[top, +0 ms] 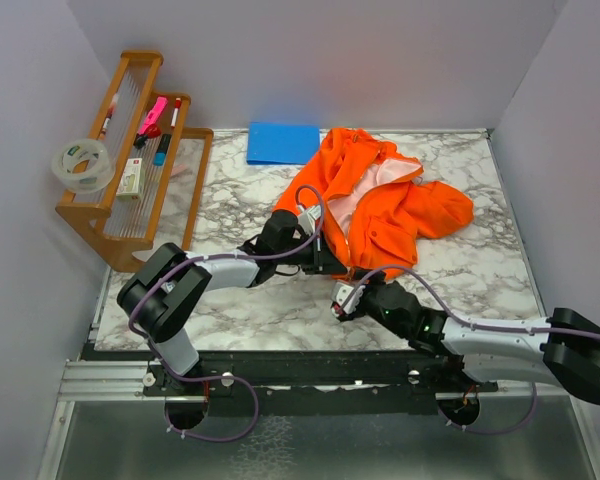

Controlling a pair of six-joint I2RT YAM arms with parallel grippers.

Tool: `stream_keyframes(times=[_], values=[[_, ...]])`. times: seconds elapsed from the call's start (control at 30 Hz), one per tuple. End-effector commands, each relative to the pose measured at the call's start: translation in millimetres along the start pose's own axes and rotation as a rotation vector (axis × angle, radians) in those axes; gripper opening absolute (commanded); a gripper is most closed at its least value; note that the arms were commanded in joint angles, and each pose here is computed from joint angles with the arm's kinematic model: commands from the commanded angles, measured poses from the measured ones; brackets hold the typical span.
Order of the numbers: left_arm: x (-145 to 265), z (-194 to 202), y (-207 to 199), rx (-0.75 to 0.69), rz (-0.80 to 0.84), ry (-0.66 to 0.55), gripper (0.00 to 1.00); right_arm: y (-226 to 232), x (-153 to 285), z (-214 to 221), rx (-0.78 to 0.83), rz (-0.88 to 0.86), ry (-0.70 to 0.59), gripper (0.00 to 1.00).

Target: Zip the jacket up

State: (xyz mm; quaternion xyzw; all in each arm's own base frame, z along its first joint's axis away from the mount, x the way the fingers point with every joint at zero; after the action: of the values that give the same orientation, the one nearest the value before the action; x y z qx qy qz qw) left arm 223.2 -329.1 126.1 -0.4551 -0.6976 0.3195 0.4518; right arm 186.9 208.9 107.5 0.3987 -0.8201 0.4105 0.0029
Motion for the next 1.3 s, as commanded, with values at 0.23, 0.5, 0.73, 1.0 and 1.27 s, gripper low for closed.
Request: stream_keyframes(times=[0.23, 0.5, 0.73, 1.0, 1.27], values=[[-5, -7, -1, -0.004, -0.002, -0.023, 0.0, -14, -9, 9, -0.028, 0.154, 0.082, 0.73], [-5, -3, 5, 0.0, -0.014, -0.018, 0.0, -26, 2, 1, -0.038, 0.186, 0.059, 0.72], [-4, -1, 7, 0.002, -0.018, -0.015, 0.0, -34, 9, -8, -0.042, 0.184, 0.031, 0.71], [-3, 1, 8, 0.006, -0.017, -0.013, 0.0, -29, 8, -7, -0.053, 0.158, 0.027, 0.6], [-3, 2, 8, 0.007, -0.015, -0.012, 0.0, -23, 5, -8, -0.062, 0.128, 0.016, 0.32]])
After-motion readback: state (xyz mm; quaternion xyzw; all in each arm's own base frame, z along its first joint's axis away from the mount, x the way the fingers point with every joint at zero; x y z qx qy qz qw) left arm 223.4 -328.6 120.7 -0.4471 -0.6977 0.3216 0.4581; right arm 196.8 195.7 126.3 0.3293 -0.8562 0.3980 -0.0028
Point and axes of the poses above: each gripper's point midway between its finger pads, its own x axis back along the fingers, its own y axis along the line the jaws close on, z = x × y, the point moved 4 cm from there along x, back along the fingers, and after that the axes turned 1 degree about x, right-handed, at the moved point
